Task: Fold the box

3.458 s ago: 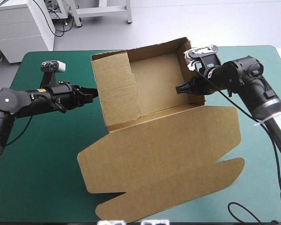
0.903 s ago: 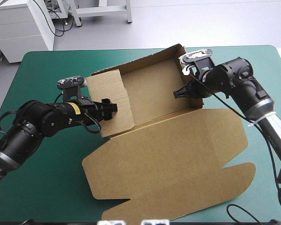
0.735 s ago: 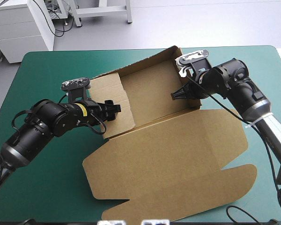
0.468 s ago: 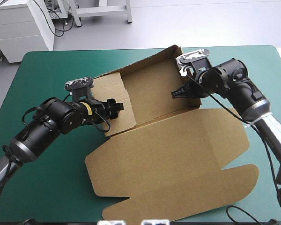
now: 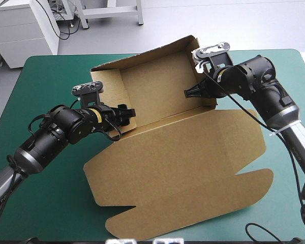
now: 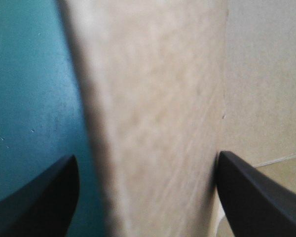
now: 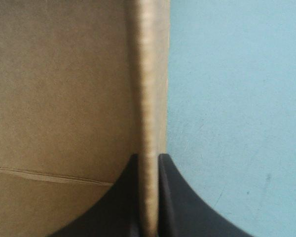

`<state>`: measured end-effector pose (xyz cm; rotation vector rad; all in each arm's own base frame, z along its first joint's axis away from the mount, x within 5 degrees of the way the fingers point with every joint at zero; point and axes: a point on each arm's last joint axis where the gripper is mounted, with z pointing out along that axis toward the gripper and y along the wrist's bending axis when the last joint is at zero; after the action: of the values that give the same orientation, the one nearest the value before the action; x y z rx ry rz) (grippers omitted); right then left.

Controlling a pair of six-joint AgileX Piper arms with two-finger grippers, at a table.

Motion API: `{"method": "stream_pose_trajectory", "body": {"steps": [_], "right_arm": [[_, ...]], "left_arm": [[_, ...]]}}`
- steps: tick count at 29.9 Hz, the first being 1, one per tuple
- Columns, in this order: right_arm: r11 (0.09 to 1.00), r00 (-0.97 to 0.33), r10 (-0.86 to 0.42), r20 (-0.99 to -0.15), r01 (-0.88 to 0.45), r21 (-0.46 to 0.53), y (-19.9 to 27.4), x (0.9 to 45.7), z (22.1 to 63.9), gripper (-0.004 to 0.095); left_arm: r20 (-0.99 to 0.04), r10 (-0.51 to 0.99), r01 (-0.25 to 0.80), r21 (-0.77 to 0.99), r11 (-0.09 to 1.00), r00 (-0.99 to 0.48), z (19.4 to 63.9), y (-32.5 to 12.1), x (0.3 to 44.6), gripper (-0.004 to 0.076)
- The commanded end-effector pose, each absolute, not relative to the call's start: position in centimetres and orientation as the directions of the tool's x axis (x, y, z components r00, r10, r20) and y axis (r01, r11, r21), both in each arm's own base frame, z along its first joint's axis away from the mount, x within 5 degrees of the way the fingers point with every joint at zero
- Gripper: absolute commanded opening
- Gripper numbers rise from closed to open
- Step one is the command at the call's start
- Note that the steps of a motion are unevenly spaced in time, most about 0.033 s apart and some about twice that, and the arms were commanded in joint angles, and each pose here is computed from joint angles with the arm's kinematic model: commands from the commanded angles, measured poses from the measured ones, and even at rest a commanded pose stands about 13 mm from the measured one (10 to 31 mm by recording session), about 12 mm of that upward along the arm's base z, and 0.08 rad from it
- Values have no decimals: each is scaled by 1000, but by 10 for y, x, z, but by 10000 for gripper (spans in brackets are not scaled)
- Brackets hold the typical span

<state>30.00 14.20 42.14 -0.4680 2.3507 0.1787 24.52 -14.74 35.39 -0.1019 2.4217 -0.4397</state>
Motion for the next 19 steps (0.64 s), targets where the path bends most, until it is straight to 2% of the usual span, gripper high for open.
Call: {"method": "stream_pose_trajectory", "body": {"steps": [1,4,10,15,17,19], "right_arm": [[923,-582,-214,-785,-382,32,139,289,453,-12],[925,-585,-221,-780,-379,22,138,289,452,-12],[930,-586,-236,-775,-366,-7,135,289,452,-12],[930,-586,-236,-775,-366,-7,135,289,452,-12],[930,-588,-237,-773,-366,-7,135,289,451,-12],[930,-590,-237,-772,-367,-5,135,289,451,-12]], "left_arm": [[-645,-240,67,-412,909,-725,374,-149,243,545],[-637,-246,64,-423,904,-730,374,-149,242,520],[-649,-263,74,-443,894,-714,387,-148,239,375],[-672,-278,92,-459,884,-686,405,-148,239,333],[-684,-266,103,-448,888,-679,407,-147,239,254],[-696,-245,108,-421,900,-675,406,-146,240,80]]}}
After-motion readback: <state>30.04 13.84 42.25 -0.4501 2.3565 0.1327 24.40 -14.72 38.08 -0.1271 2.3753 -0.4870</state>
